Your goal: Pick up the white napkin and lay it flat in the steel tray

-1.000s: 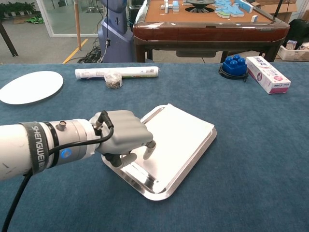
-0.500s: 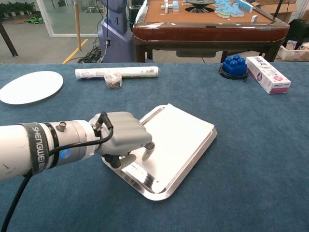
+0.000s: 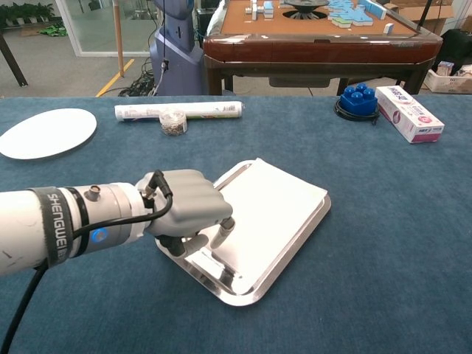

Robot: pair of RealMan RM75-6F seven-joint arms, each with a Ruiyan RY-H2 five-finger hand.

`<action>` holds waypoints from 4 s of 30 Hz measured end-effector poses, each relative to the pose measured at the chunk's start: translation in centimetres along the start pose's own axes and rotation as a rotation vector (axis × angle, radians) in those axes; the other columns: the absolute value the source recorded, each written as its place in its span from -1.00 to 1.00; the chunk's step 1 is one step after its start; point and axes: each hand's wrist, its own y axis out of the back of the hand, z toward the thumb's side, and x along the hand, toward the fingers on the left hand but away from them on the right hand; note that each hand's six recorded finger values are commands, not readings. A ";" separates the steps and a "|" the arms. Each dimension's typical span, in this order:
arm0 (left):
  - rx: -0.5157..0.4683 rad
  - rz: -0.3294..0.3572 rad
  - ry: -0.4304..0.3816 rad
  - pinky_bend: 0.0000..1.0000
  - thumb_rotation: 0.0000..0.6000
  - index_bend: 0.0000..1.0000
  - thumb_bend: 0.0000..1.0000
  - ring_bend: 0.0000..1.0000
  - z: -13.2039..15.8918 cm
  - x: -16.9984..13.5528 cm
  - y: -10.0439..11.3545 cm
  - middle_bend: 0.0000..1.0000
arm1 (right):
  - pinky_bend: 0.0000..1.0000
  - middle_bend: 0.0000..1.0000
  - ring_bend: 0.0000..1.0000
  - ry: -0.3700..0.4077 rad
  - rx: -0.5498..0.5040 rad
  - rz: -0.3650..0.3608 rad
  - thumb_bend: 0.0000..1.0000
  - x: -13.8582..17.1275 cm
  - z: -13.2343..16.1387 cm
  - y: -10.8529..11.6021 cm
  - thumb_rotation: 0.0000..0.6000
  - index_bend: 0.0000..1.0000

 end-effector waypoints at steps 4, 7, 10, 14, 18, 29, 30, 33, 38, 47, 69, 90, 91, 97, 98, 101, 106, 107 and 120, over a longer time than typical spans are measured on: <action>-0.001 0.004 0.001 1.00 1.00 -0.17 0.24 1.00 0.0 0.0 0.1 1.00 | -0.29 -0.35 -0.39 -0.001 -0.003 0.000 -0.23 0.0 0.0 0.0 1.00 0.19; 0.005 0.017 0.002 1.00 1.00 -0.22 0.24 1.00 0.0 0.0 0.3 1.00 | -0.29 -0.34 -0.39 -0.003 -0.007 -0.002 -0.23 0.0 0.0 0.0 1.00 0.19; 0.020 0.040 0.005 1.00 1.00 -0.27 0.24 1.00 0.0 0.0 0.7 1.00 | -0.29 -0.34 -0.39 -0.004 -0.014 -0.004 -0.23 0.0 0.0 0.1 1.00 0.19; 0.025 0.053 0.006 1.00 1.00 -0.32 0.24 1.00 0.1 0.0 0.9 1.00 | -0.29 -0.34 -0.39 -0.004 -0.021 -0.007 -0.23 0.0 -0.1 0.2 1.00 0.19; 0.016 0.047 0.011 1.00 1.00 -0.38 0.24 1.00 0.0 0.3 0.8 1.00 | -0.29 -0.34 -0.39 -0.004 -0.023 -0.005 -0.23 0.0 -0.1 0.2 1.00 0.19; -0.010 0.002 0.028 1.00 1.00 -0.44 0.25 1.00 -0.3 1.1 0.0 1.00 | -0.29 -0.34 -0.39 -0.004 -0.024 -0.007 -0.23 0.0 -0.2 0.3 1.00 0.19; -0.011 -0.001 0.028 1.00 1.00 -0.44 0.25 1.00 -0.4 1.1 0.0 1.00 | -0.29 -0.34 -0.39 -0.003 -0.022 -0.005 -0.23 0.0 -0.2 0.3 1.00 0.19; -0.021 -0.008 0.025 1.00 1.00 -0.42 0.25 1.00 -0.3 1.0 -0.1 1.00 | -0.29 -0.34 -0.39 -0.001 -0.020 -0.004 -0.23 0.0 -0.2 0.2 1.00 0.19; -0.036 -0.019 0.014 1.00 1.00 -0.41 0.25 1.00 -0.3 0.7 0.0 1.00 | -0.29 -0.34 -0.39 -0.003 -0.021 -0.006 -0.23 0.0 -0.2 0.3 1.00 0.19; -0.031 -0.017 0.011 1.00 1.00 -0.39 0.25 1.00 -0.3 0.3 -0.1 1.00 | -0.29 -0.34 -0.39 -0.003 -0.025 -0.005 -0.23 0.0 -0.1 0.2 1.00 0.19; -0.027 -0.021 0.024 1.00 1.00 -0.31 0.25 1.00 -1.0 -0.4 -0.6 1.00 | -0.29 -0.34 -0.39 0.011 -0.008 0.014 -0.23 0.0 0.2 -0.1 1.00 0.19; -0.057 0.032 0.037 1.00 1.00 -0.33 0.26 1.00 -1.9 -0.9 0.3 1.00 | -0.29 -0.34 -0.39 0.014 -0.031 0.015 -0.23 0.1 0.1 0.1 1.00 0.17; -0.058 0.041 0.046 1.00 1.00 -0.34 0.26 1.00 -2.3 -1.1 0.4 1.00 | -0.29 -0.34 -0.39 0.014 -0.032 0.014 -0.23 0.1 0.0 0.1 1.00 0.17; -0.086 0.103 0.105 1.00 1.00 -0.45 0.24 0.96 -4.9 -2.9 1.4 1.00 | -0.29 -0.34 -0.39 0.014 -0.028 0.016 -0.23 0.1 0.0 0.1 1.00 0.17; -0.095 0.116 0.118 1.00 1.00 -0.45 0.22 0.92 -5.4 -3.3 1.5 0.98 | -0.29 -0.34 -0.39 0.014 -0.027 0.017 -0.23 0.1 0.1 0.0 1.00 0.17; -0.128 0.161 0.178 1.00 1.00 -0.47 0.12 0.72 -7.7 -5.1 1.4 0.82 | -0.29 -0.34 -0.39 0.013 -0.020 0.019 -0.23 0.1 0.1 -0.1 1.00 0.17; -0.179 0.218 0.310 0.92 1.00 -0.51 0.04 0.37 -11.4 -8.3 0.4 0.35 | -0.29 -0.34 -0.39 0.016 -0.006 0.028 -0.23 0.0 0.4 -0.5 1.00 0.17; -0.189 0.231 0.330 0.89 1.00 -0.51 0.04 0.31 -11.9 -8.9 0.2 0.29 | -0.29 -0.34 -0.39 0.017 -0.005 0.029 -0.23 0.0 0.5 -0.5 1.00 0.17; -0.322 0.334 0.536 0.05 1.00 -0.43 0.02 -0.30 -15.9 -18.8 -4.5 -0.24 | -0.29 -0.33 -0.39 0.049 0.000 0.018 -0.23 0.0 1.3 -1.0 1.00 0.17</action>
